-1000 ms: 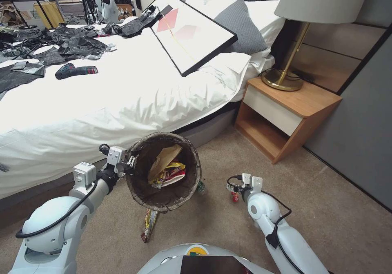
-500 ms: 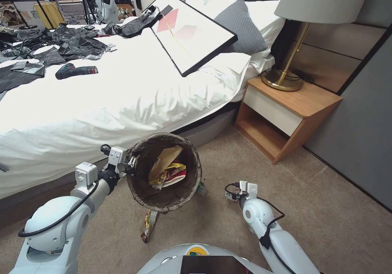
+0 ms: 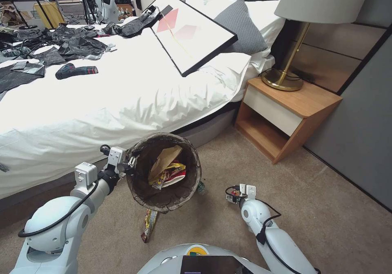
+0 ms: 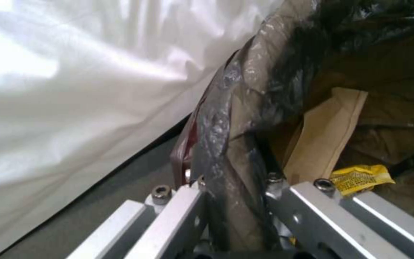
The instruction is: Pick up the trash bin, then pick up the garbage from the floor and place it into the trash bin.
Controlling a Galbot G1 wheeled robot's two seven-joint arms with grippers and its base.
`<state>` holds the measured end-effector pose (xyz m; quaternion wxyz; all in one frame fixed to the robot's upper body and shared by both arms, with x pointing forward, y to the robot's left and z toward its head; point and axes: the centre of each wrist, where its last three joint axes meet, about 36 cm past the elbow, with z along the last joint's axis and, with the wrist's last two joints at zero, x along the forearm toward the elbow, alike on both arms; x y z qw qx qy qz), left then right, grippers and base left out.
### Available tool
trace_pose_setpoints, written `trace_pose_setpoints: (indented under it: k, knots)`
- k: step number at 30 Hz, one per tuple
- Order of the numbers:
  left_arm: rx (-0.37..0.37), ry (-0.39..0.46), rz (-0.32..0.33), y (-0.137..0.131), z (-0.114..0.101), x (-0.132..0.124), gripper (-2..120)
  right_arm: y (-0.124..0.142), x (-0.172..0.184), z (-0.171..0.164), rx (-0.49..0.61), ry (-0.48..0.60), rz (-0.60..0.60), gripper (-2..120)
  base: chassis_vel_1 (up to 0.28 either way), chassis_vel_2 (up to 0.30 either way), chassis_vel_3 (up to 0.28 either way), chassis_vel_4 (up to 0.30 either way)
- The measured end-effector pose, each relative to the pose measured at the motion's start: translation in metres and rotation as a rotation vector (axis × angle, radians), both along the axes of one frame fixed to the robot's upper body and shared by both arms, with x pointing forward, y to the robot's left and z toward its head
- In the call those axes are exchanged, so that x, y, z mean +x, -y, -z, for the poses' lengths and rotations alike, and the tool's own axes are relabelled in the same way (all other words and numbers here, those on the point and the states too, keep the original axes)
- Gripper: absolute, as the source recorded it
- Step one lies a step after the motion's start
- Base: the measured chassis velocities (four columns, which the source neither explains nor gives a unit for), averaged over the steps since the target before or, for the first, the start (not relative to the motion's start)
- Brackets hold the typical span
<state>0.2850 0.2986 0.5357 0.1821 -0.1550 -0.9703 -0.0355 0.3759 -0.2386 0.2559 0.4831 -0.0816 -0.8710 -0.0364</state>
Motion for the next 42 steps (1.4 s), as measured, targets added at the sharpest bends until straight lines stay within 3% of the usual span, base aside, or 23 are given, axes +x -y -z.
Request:
trace_pose_setpoints:
  k: [11,24,33,42]
  knots:
    - [-0.001,-0.003,0.0,0.0,0.001,0.001,0,0.01,0.013,0.008,-0.026,0.001,0.011,100,0.0,0.0,0.0,0.0]
    - [0.002,-0.002,-0.001,-0.001,0.001,0.002,0,-0.011,0.016,0.02,-0.029,-0.014,-0.024,100,0.0,0.0,0.0,0.0]
    - [0.002,-0.006,-0.003,-0.002,0.003,0.002,0,-0.009,0.018,0.022,-0.034,-0.016,-0.021,99,0.0,0.0,0.0,0.0]
    - [0.004,-0.007,-0.001,-0.002,0.003,0.004,0,-0.002,0.015,0.027,-0.025,-0.02,-0.025,65,0.0,0.0,0.0,0.0]
